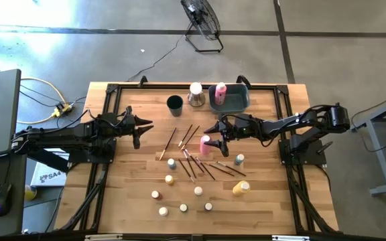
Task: Pick & Place Paint Supplies
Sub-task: Put the large pink paint bottle into the blue bin
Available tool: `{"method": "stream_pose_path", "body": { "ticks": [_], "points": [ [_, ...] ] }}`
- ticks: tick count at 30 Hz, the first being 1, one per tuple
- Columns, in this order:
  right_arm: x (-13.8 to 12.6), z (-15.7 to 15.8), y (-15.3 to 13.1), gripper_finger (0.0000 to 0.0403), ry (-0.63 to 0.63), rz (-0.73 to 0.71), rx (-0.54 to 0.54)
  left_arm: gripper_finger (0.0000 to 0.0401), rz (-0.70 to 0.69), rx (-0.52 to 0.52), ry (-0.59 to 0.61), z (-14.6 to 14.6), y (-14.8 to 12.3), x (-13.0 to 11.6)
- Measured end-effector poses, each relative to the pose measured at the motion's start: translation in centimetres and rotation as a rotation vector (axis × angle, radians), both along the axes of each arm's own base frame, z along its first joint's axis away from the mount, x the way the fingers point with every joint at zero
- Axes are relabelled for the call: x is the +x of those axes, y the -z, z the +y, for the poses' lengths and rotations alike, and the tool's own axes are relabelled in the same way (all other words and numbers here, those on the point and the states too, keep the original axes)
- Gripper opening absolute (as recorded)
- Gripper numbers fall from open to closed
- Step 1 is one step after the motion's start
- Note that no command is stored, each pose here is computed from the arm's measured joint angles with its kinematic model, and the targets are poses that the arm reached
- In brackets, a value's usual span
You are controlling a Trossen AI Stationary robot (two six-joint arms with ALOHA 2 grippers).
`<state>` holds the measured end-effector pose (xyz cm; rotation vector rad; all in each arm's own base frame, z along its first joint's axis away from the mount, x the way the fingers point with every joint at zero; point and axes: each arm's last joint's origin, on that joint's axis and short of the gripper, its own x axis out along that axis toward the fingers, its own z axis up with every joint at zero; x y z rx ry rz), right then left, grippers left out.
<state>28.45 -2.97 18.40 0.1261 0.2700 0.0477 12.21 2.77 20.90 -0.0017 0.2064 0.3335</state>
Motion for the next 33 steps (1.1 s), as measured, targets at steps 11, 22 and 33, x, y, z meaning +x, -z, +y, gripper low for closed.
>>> {"method": "stream_pose_path", "body": {
  "ticks": [11,22,33],
  "points": [
    [0.0,0.03,0.0,0.023,-0.004,0.0,0.002,0.0086,0.0,0.001,-0.003,0.01,0.0,0.0],
    [0.0,0.04,0.0,0.0181,-0.006,0.0,0.003,0.0086,0.0,0.001,-0.003,0.01,0.0,-0.01],
    [0.0,0.02,0.0,0.0123,-0.001,0.0,0.0,0.0086,0.0,0.001,-0.004,0.01,0.0,-0.01]
  ]
}}
